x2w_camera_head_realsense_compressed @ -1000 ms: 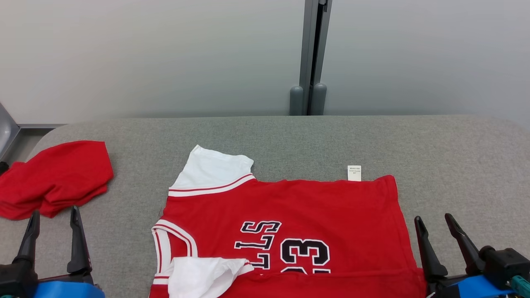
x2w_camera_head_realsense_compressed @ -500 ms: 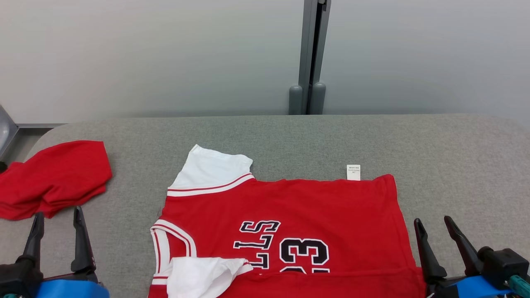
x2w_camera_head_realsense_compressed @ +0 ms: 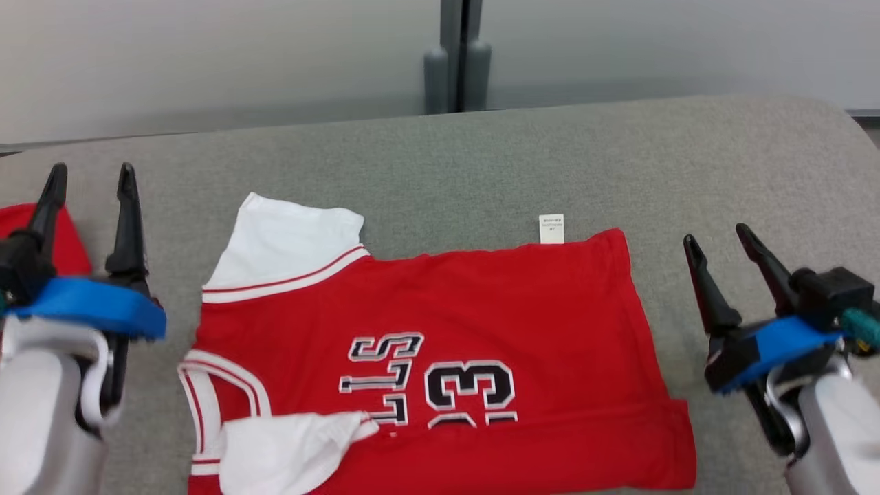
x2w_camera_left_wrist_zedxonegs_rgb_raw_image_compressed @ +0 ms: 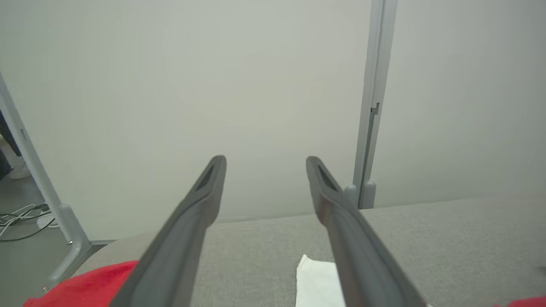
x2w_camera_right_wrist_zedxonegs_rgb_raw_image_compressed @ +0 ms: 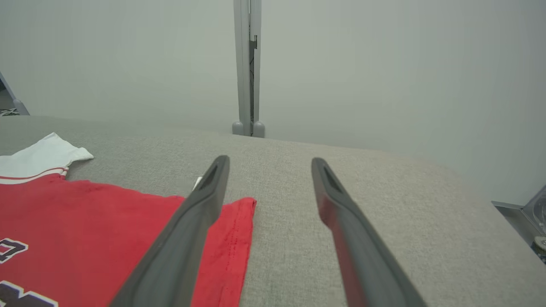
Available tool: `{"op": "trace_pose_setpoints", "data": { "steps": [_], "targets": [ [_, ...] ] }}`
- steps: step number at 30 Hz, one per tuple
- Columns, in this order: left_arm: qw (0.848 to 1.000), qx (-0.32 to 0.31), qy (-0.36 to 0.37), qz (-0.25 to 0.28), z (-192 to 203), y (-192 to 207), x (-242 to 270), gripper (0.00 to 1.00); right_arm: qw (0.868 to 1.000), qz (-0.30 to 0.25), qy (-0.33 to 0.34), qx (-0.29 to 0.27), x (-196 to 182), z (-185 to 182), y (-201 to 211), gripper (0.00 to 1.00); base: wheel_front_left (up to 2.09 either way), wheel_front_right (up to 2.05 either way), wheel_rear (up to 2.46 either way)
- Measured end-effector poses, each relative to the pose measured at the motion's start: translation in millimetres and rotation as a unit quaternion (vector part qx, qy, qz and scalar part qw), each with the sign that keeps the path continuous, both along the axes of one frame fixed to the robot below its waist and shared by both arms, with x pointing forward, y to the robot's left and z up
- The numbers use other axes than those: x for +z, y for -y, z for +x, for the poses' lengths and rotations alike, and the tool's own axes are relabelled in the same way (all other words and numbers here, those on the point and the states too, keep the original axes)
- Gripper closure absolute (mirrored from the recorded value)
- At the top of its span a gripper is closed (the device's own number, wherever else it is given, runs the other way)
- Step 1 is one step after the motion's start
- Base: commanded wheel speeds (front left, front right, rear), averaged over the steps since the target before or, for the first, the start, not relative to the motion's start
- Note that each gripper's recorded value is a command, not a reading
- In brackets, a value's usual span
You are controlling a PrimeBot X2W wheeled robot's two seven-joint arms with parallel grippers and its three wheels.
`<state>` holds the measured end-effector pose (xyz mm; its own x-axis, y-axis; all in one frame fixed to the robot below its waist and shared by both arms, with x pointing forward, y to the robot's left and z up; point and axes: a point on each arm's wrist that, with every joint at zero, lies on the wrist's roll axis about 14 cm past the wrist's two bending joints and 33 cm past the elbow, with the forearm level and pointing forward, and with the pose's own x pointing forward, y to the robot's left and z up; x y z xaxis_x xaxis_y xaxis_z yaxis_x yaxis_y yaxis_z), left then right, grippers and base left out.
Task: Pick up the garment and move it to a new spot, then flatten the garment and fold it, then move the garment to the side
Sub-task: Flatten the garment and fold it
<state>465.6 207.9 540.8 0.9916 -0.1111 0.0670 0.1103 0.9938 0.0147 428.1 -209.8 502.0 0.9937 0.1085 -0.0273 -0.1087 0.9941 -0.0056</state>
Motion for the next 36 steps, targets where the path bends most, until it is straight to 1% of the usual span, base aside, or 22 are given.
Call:
{"op": "trace_pose_setpoints", "data": {
  "steps": [3,8,11,12,14,16,17,18,22,24,25,28,33,34,35,36],
  "targets": [
    [0.999,-0.033,-0.013,0.02,41.5,15.4,-1.5,0.0,1.0,-0.017,-0.021,-0.002,-9.9,21.4,10.5,0.0,0.0,0.0,0.0],
    [0.994,-0.072,-0.067,0.058,96.5,34.8,-29.6,0.0,0.998,-0.026,-0.062,0.009,-34.3,53.2,12.2,0.0,0.0,0.0,0.0],
    [0.987,-0.088,-0.111,0.079,118.6,43.1,-56.4,0.0,0.995,-0.031,-0.091,0.024,-53.5,65.5,6.0,0.0,0.0,0.0,0.0],
    [0.985,-0.089,-0.124,0.078,124.1,44.6,-65.2,0.0,0.994,-0.029,-0.105,0.028,-61.4,67.7,3.4,0.0,0.0,0.0,0.0],
    [0.978,-0.096,-0.161,0.094,132.2,48.2,-87.1,0.0,0.991,-0.031,-0.122,0.039,-73.8,71.8,-2.0,0.0,0.0,0.0,0.0],
    [0.971,-0.1,-0.192,0.101,137.2,50.8,-107.1,0.0,0.989,-0.032,-0.135,0.047,-82.1,76.3,-5.5,0.0,0.0,0.0,0.0],
    [0.965,-0.102,-0.215,0.109,137.1,50.6,-119.5,0.0,0.988,-0.028,-0.14,0.05,-85.8,77.5,-7.9,0.0,0.0,0.0,0.0],
    [0.954,-0.104,-0.251,0.122,134.2,50.4,-140.9,0.0,0.987,-0.02,-0.145,0.057,-88.9,79.1,-13.9,0.0,0.0,0.0,0.0],
    [0.933,-0.117,-0.309,0.141,123.0,55.4,-168.6,0.0,0.986,-0.015,-0.154,0.067,-92.2,78.4,-18.8,0.0,0.0,0.0,0.0],
    [0.931,-0.121,-0.317,0.136,120.8,58.7,-171.8,0.0,0.985,-0.015,-0.155,0.068,-92.4,78.5,-18.4,0.0,0.0,0.0,0.0],
    [0.923,-0.128,-0.335,0.138,115.7,59.6,-178.8,0.0,0.985,-0.017,-0.155,0.07,-92.3,79.4,-17.0,0.0,0.0,0.0,0.0],
    [0.908,-0.133,-0.371,0.143,105.5,57.6,-192.6,0.0,0.985,-0.014,-0.158,0.073,-93.7,79.7,-18.0,0.0,0.0,0.0,0.0],
    [0.9,-0.138,-0.391,0.133,102.1,60.8,-202.2,0.0,0.983,-0.015,-0.168,0.078,-99.1,78.8,-18.3,0.0,0.0,0.0,0.0],
    [0.9,-0.139,-0.393,0.13,101.8,61.6,-202.9,0.08,0.982,-0.013,-0.17,0.079,-99.6,78.7,-18.8,0.0,0.0,0.0,0.0],
    [0.898,-0.142,-0.394,0.133,101.1,62.7,-203.7,0.6,0.981,-0.011,-0.176,0.079,-101.9,77.5,-18.8,0.0,0.0,0.0,0.0],
    [0.898,-0.145,-0.394,0.133,101.1,64.4,-203.3,1.0,0.98,-0.012,-0.182,0.08,-104.1,76.1,-18.5,0.0,0.0,0.0,0.0]
  ]
}}
